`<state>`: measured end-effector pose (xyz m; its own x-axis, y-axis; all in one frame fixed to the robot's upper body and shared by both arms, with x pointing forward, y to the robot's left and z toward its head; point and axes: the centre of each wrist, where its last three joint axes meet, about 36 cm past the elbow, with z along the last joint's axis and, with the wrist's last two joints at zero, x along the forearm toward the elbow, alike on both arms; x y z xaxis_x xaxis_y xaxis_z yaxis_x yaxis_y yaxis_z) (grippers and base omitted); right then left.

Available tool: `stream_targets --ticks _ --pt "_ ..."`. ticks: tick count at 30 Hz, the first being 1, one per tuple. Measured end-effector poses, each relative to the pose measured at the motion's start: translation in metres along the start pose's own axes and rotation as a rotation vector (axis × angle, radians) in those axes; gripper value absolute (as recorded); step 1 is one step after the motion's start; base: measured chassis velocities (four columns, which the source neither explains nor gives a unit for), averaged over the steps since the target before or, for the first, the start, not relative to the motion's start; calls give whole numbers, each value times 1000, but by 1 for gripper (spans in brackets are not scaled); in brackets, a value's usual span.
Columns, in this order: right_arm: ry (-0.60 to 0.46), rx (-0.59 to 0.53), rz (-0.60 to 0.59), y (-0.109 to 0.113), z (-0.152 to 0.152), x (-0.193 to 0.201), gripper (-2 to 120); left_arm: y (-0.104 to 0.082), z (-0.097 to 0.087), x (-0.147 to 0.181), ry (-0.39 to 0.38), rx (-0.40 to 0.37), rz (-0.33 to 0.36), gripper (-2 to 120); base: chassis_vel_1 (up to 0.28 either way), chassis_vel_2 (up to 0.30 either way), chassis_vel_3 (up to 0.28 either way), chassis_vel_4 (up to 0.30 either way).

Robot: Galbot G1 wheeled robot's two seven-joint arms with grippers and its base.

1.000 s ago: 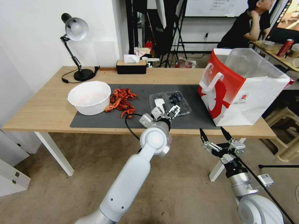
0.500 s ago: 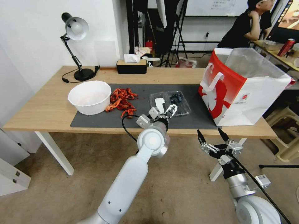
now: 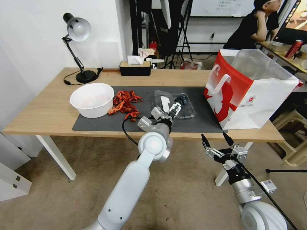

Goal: Close the takeout container lid, then place the container into the takeout bag.

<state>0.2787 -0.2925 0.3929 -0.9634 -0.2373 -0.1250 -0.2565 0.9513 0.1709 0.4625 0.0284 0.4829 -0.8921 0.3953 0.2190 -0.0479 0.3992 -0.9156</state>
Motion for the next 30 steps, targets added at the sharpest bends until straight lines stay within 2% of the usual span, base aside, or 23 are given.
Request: stream_targets --ticks 8,15,30 --pt "0 3 -3 0 -1 -1 100 1 -6 3 -19 0 31 100 0 0 0 0" --pt "1 4 -3 1 -1 1 100 1 -18 2 -45 0 72 100 0 0 0 0" --pt "6 6 1 2 0 4 100 3 -33 -3 -22 -18 140 100 0 0 0 0"
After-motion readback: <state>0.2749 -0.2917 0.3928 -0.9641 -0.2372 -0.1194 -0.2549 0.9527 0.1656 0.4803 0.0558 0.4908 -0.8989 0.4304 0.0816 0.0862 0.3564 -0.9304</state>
